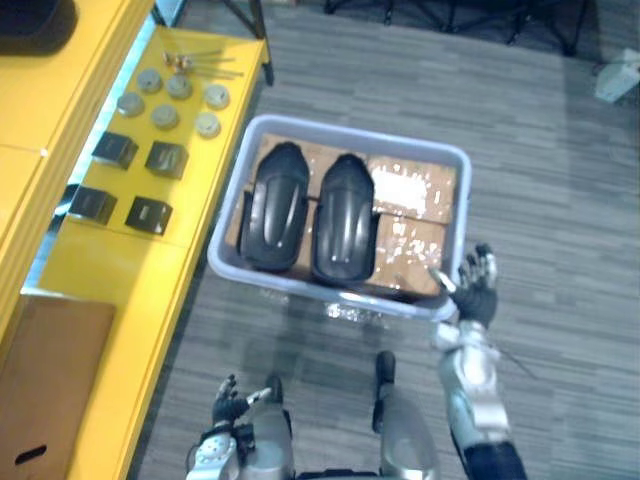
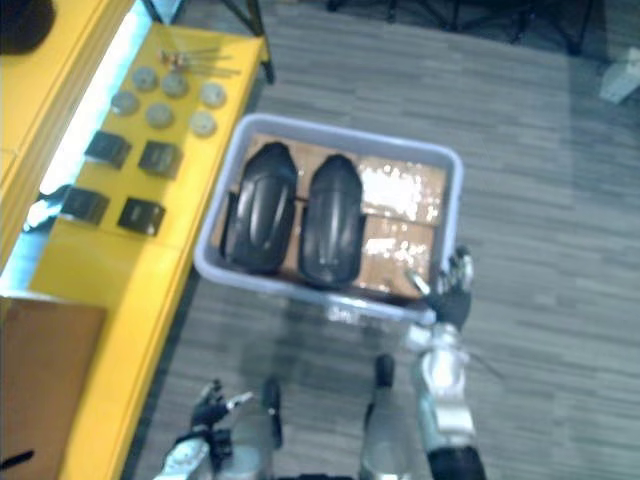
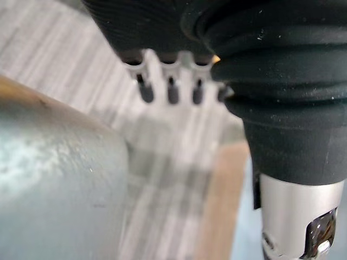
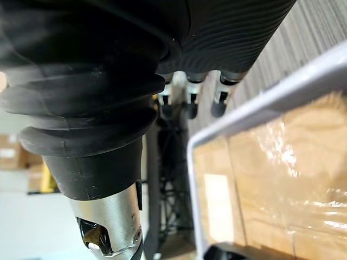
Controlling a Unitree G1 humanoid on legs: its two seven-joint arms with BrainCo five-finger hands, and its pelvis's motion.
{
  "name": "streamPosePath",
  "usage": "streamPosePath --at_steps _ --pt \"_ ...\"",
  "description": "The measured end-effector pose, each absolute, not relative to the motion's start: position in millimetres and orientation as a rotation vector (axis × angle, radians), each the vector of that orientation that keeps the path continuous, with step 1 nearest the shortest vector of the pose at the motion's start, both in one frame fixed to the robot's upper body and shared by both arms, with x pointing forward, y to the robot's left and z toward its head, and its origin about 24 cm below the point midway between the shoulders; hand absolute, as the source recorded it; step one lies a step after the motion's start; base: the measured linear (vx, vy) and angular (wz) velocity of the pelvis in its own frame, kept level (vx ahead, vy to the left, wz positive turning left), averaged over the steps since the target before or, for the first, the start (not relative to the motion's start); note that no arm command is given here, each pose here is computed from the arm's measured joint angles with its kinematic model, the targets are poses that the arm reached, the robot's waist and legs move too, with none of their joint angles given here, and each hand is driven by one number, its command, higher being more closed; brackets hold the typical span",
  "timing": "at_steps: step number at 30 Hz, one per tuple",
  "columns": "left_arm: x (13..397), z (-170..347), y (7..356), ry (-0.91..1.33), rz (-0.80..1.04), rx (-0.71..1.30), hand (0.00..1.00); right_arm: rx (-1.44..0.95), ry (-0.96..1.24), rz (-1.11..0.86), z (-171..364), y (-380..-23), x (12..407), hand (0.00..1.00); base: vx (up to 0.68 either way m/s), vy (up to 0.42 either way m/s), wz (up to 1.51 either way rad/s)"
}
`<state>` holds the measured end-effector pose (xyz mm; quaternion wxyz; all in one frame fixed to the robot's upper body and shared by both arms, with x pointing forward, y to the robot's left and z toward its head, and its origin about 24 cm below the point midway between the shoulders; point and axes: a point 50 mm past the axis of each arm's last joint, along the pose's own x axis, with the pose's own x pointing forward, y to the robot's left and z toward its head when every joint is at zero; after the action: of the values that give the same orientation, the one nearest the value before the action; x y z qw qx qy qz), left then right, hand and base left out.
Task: Walk over and take plastic housings, then place them on the shelf
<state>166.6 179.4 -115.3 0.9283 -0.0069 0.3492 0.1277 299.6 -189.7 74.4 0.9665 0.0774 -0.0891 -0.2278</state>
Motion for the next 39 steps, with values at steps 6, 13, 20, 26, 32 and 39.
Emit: streamPosePath --at_steps 6,13,20,26,32,39 --pt "181 -112 168 0.683 0.229 -0.031 0.00 0.051 -0.202 -0.541 120 -222 350 0.00 -0.03 0.038 0.23" --pt "188 -110 163 0.662 0.224 -0.072 0.00 -0.014 -0.195 -0.550 145 -244 368 0.00 -0.02 0.023 0.13" --pt "196 -108 155 0.658 0.204 -0.080 0.00 -0.050 -0.182 -0.521 152 -250 372 0.00 -0.05 0.007 0.08" --pt "197 -108 154 0.657 0.197 -0.082 0.00 -0.127 -0.135 -0.462 148 -239 376 0.00 -0.02 0.002 -0.02" --pt "196 -109 155 0.664 0.211 -0.104 0.00 -0.189 -0.058 -0.443 135 -227 377 0.00 0.01 0.002 0.00" --pt "197 -108 154 0.651 0.197 -0.086 0.00 -0.292 -0.024 -0.465 137 -224 381 0.00 0.01 0.004 0.00"
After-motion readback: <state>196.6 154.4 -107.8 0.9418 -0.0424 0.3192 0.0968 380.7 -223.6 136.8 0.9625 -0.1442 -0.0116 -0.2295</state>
